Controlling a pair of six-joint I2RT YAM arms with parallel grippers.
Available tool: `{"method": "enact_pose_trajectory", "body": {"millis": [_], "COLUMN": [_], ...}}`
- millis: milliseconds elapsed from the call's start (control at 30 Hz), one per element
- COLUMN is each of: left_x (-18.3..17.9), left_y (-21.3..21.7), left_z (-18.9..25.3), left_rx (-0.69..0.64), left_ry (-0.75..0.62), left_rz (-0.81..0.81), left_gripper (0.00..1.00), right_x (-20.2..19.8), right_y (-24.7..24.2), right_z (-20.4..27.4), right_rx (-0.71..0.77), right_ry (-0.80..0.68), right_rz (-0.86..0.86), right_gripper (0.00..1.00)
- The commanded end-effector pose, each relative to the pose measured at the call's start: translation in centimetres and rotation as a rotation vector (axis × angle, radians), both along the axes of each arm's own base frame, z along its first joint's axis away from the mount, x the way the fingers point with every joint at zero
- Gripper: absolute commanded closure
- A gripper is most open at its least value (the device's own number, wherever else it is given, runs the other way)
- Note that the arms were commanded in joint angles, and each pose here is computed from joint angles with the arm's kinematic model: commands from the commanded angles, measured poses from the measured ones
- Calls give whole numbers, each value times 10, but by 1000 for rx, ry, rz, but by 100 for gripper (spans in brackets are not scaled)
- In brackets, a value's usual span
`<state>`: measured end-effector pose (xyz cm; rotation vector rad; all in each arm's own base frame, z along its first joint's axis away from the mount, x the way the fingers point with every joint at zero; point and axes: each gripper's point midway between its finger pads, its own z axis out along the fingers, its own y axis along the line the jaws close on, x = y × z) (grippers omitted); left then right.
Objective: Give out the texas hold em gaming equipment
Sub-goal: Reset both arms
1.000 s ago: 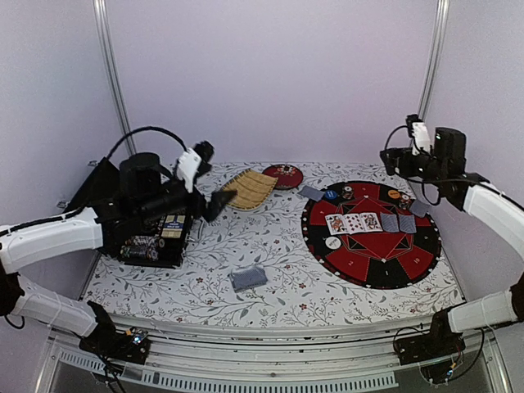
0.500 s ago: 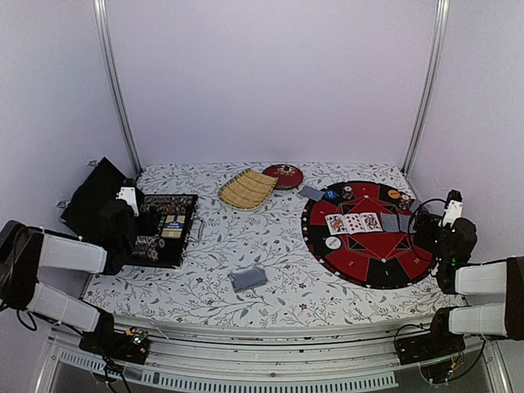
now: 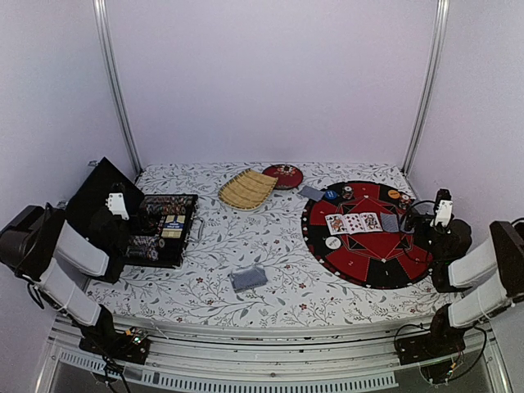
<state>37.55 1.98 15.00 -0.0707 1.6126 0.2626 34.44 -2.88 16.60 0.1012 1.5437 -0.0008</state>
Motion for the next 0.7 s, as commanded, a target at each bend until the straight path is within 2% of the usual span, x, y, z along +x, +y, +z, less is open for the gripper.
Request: {"method": "enact_pose_trajectory", "body": {"millis": [0,200,667], "left_x": [3,9,9], "left_y": [-14,-13,-12], "left_z": [6,5,5], "left_rx": [-33,-38,-41], "left_ry": [-36,-30,-28], "left_rz": [-143,-163,-164], "left_gripper": [2,2,2], "right_x": [17,33,33], "right_y": [22,30,30], "right_z": [3,-7,-7], "right_rx": [-10,-25,-25], "right_ry": [-59,15,15], "right_rz": [143,196,198], "right_gripper": [1,1,1]}}
